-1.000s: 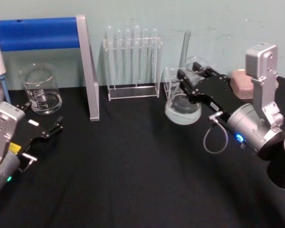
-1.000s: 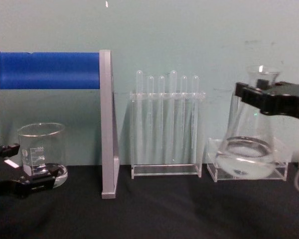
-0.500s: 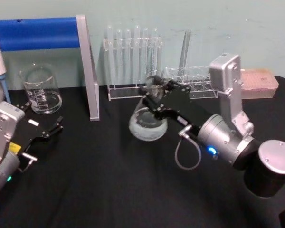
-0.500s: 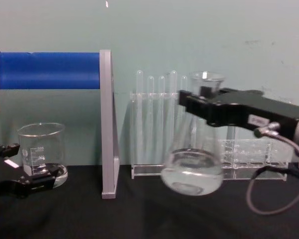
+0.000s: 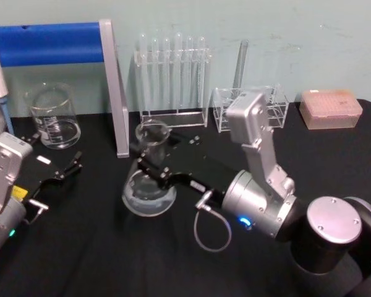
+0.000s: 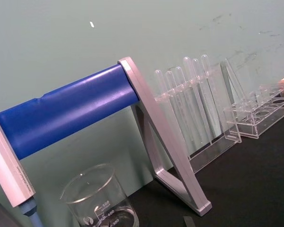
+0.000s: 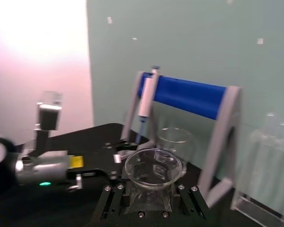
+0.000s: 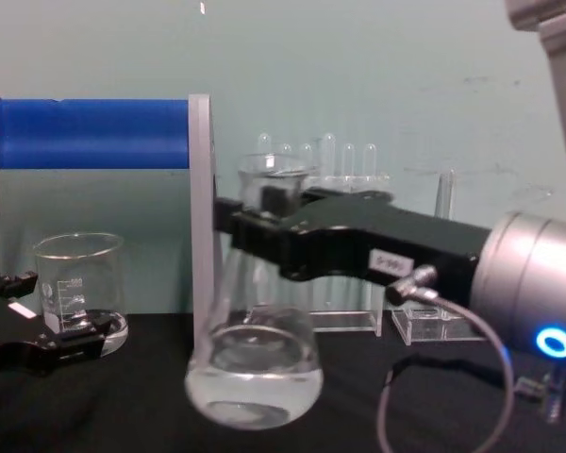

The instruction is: Grasp the erlenmeyer flask with one hand, shake it three times, then place it back.

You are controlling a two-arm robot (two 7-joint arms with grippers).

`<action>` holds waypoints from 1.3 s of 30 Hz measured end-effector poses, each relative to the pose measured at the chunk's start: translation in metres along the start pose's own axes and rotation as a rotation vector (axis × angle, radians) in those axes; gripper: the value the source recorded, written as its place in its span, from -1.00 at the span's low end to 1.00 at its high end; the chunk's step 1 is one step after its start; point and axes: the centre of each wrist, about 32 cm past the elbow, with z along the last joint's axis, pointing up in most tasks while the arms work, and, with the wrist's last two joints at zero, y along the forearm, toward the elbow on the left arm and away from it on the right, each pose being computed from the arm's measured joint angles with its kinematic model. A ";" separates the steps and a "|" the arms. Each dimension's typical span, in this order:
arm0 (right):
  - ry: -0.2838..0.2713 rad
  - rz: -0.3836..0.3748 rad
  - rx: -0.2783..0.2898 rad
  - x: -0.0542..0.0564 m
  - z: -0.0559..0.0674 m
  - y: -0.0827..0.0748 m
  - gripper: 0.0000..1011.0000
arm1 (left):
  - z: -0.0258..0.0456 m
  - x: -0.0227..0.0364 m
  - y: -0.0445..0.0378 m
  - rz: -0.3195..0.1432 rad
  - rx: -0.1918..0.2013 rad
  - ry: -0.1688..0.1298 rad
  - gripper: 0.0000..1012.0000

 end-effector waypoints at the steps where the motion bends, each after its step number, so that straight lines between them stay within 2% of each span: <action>1: 0.000 0.009 -0.001 -0.001 0.000 0.000 -0.11 | 0.0000 0.0000 0.0000 0.000 0.000 0.000 0.98; 12: -0.007 0.090 -0.018 -0.013 0.000 0.004 -0.11 | 0.0000 0.0000 0.0000 0.000 0.000 0.000 0.98; 19: -0.009 0.092 -0.019 -0.013 0.000 0.004 -0.11 | 0.0000 0.0000 0.0000 0.000 0.000 0.000 0.98; 27: -0.015 0.027 -0.012 -0.001 0.002 0.000 -0.11 | 0.0000 0.0000 0.0000 0.000 0.000 0.000 0.98; 39: -0.042 -0.144 -0.002 0.031 0.006 -0.016 -0.11 | 0.0000 0.0000 0.0000 0.000 0.000 0.000 0.98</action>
